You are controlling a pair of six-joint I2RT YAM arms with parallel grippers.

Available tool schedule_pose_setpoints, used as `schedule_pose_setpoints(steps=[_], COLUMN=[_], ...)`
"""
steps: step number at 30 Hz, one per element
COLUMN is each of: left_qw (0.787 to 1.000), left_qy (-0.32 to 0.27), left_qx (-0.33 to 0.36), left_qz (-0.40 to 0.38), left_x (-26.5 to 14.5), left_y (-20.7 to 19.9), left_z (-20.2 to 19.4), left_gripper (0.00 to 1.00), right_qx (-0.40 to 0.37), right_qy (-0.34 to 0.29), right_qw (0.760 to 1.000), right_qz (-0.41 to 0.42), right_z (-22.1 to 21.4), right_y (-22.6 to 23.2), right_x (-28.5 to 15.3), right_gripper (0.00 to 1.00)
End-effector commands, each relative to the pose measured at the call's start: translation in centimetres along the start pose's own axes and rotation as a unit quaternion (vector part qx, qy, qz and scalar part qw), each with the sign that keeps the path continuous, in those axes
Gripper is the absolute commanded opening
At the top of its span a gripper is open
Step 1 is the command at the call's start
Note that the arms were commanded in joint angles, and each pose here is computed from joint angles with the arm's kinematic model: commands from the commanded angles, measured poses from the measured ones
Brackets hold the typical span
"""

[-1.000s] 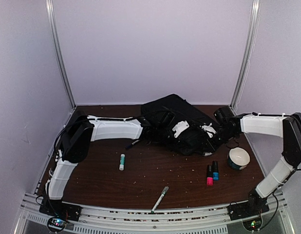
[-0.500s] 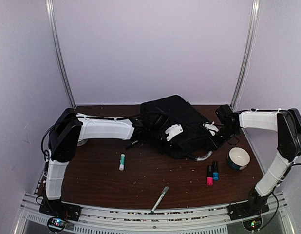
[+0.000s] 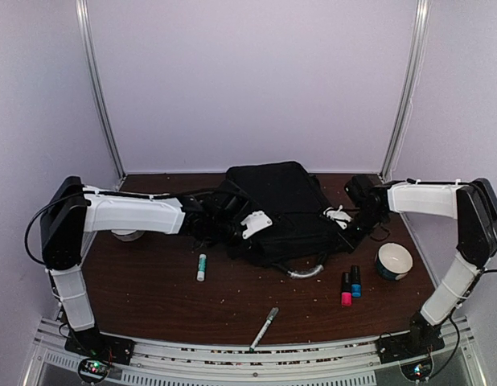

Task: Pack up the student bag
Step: Zip the student bag into the largest pocket of the bag.

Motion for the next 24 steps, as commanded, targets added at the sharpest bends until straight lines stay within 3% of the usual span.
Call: schedule_pose_setpoints(steps=[1,2,5,7,12,17,24], left_qw=[0.999,0.998,0.996,0.997,1.000,0.994,0.998], left_qy=[0.041,0.051,0.076,0.072,-0.005,-0.058,-0.059], left_qx=[0.006,0.010,0.019,0.020,-0.006,0.010,0.002], left_qz=[0.023,0.035,0.047,0.023,-0.026,-0.088,-0.037], left_x=[-2.6,-3.0,-4.7,-6.1,-8.9,-8.2,-4.3], left_y=[0.7,0.9,1.0,0.2,-1.8,-5.0,-3.7], left_z=[-2.8,-3.5,-5.0,-5.0,-2.1,1.0,5.3], left_gripper=[0.00,0.05,0.37,0.46,0.52,0.54,0.62], right_qx=[-0.036,-0.042,-0.061,-0.066,-0.066,-0.068,-0.071], right_qy=[-0.033,-0.036,-0.038,-0.037,-0.037,-0.044,-0.050], right_qw=[0.999,0.998,0.997,0.996,0.995,0.994,0.993], right_qz=[0.022,0.028,0.039,0.045,0.059,0.067,0.076], right_z=[3.2,3.6,4.5,4.8,4.9,5.3,5.6], right_y=[2.4,3.0,4.4,4.8,5.3,5.6,6.2], right_x=[-0.7,-0.6,-0.4,-0.1,0.1,0.1,0.1], right_gripper=[0.00,0.00,0.00,0.00,0.00,0.00,0.00])
Point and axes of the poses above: each gripper's point midway between its finger pads, its own x axis out along the fingers, its own y axis along the line the jaws close on, z = x × y, the point moved 3 cm from there along -x, back along the fingers, and after that the axes turned 10 degrees about -x, right-handed, at the moved point
